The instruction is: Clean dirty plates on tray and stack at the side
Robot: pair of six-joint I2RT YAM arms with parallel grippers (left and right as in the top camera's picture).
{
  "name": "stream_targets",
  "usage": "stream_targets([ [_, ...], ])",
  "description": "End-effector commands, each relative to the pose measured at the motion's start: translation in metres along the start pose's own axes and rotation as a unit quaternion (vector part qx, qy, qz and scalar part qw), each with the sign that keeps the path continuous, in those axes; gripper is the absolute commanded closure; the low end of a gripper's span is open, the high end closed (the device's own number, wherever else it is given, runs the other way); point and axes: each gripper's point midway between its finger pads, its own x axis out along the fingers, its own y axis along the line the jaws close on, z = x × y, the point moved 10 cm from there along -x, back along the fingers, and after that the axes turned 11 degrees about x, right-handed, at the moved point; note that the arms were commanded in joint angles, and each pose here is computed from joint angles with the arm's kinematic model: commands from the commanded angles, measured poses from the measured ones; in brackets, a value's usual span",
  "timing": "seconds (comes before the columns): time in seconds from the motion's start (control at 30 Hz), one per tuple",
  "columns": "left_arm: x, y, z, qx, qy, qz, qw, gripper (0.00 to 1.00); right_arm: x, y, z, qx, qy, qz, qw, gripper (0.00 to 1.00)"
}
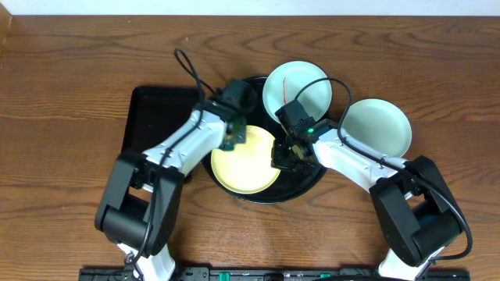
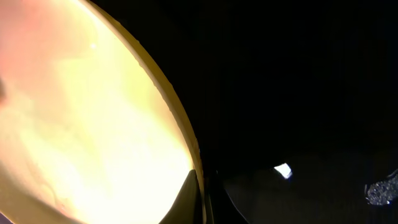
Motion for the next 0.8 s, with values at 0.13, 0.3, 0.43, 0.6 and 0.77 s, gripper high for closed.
stream_targets([
  [0.13, -0.061, 0.05, 0.028, -0.065, -0.034, 0.041, 0.996, 0.92, 0.005, -0.001, 0.0, -0.011, 0.001, -0.007, 1.0, 0.99],
  [0.3, -0.092, 0.083, 0.026, -0.113, -0.041, 0.0, 0.993, 0.93, 0.005, 0.003, 0.005, -0.015, -0.018, 0.0, 1.0, 0.99],
  [0.43, -0.101, 0.112, 0.021, -0.153, -0.042, -0.006, 0.987, 0.93, 0.005, 0.005, 0.009, -0.017, -0.037, 0.005, 0.999, 0.99],
  [0.6, -0.097, 0.141, 0.015, -0.192, -0.028, 0.008, 0.981, 0.92, 0.004, 0.007, 0.01, -0.02, -0.038, 0.012, 0.999, 0.99],
  [0.77, -0.096, 0.151, 0.013, -0.205, -0.026, 0.013, 0.978, 0.92, -0.019, 0.015, 0.01, -0.074, -0.059, 0.029, 0.995, 0.99],
])
